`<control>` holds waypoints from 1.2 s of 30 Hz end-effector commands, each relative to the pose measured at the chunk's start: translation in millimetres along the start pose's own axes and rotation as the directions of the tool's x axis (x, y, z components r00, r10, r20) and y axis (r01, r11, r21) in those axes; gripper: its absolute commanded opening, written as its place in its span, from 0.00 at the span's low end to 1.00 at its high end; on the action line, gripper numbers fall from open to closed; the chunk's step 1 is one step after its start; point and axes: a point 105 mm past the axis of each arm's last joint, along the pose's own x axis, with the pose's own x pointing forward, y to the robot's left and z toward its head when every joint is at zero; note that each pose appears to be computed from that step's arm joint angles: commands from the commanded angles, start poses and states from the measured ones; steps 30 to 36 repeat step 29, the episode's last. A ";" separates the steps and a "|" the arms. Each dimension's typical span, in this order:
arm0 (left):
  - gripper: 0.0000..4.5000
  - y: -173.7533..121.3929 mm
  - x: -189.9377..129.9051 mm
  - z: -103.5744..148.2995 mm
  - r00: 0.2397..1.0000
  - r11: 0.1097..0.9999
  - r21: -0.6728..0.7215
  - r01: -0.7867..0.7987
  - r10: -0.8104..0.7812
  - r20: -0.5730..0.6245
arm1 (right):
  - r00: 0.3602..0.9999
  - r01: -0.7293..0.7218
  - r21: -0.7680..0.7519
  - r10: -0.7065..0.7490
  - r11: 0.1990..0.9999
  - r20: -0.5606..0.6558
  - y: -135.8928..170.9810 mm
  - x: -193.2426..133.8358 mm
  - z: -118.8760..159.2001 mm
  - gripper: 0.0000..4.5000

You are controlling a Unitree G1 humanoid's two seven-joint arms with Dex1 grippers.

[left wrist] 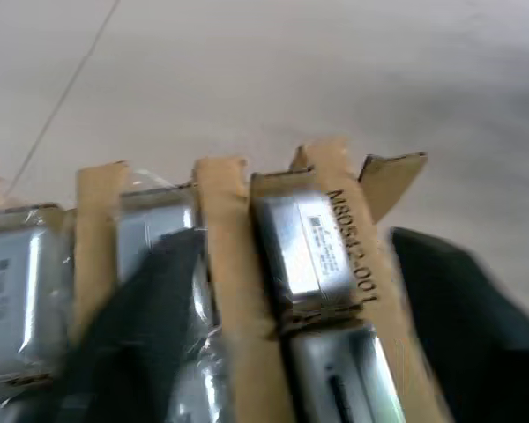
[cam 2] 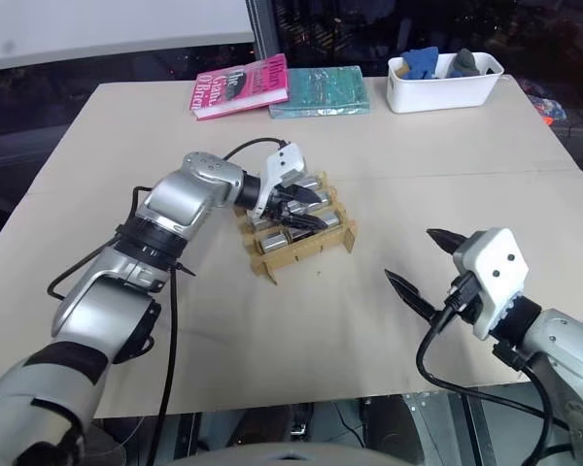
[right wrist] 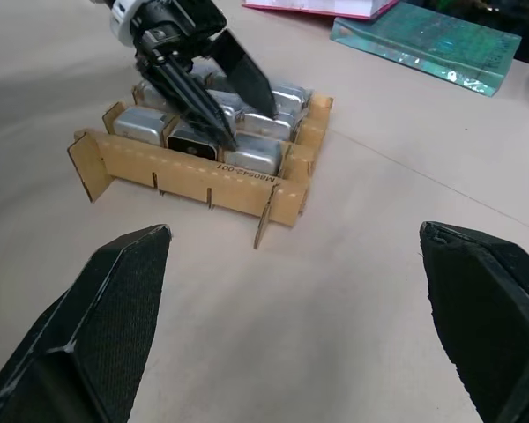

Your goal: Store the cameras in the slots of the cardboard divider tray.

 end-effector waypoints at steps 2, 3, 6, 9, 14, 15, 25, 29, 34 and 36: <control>0.99 1.0 -15.7 19.6 0.996 0.999 0.026 -0.046 0.044 0.075 | 1.000 -0.008 -0.041 0.009 0.999 0.030 1.7 0.0 8.5 1.00; 0.99 0.7 -18.9 23.0 0.994 0.998 0.027 -0.055 0.052 0.099 | 1.000 -0.012 -0.041 0.014 0.999 0.029 1.7 1.2 7.9 1.00; 0.99 -0.4 -33.3 37.2 0.969 0.995 0.019 -0.101 0.094 0.230 | 0.999 -0.032 -0.039 0.033 0.999 0.030 3.6 3.5 6.8 1.00; 0.99 0.4 -60.8 51.1 0.870 0.977 -0.045 -0.208 0.206 0.448 | 0.999 -0.041 -0.036 0.042 0.999 0.034 5.1 5.8 5.1 1.00; 0.99 -13.3 -108.5 21.7 0.758 0.931 -0.234 -0.280 0.364 0.540 | 0.997 -0.072 -0.011 0.073 0.997 0.034 2.8 8.7 0.5 1.00; 0.99 -18.4 -118.7 15.4 0.734 0.919 -0.261 -0.294 0.392 0.554 | 0.996 -0.081 -0.004 0.081 0.997 0.032 1.3 9.0 -0.6 1.00; 0.99 -83.6 -172.2 -93.8 0.691 0.739 -0.405 -0.539 0.663 0.288 | 0.994 -0.031 0.020 0.033 0.999 -0.107 -42.9 -24.9 -32.9 1.00; 0.99 -93.4 -178.3 -111.8 0.664 0.684 -0.447 -0.577 0.711 0.232 | 0.988 -0.029 0.015 0.031 0.999 -0.154 -52.5 -36.8 -40.2 1.00; 0.99 -93.4 -178.3 -111.8 0.664 0.684 -0.447 -0.577 0.711 0.232 | 0.988 -0.029 0.015 0.031 0.999 -0.154 -52.5 -36.8 -40.2 1.00; 0.99 -93.4 -178.3 -111.8 0.664 0.684 -0.447 -0.577 0.711 0.232 | 0.988 -0.029 0.015 0.031 0.999 -0.154 -52.5 -36.8 -40.2 1.00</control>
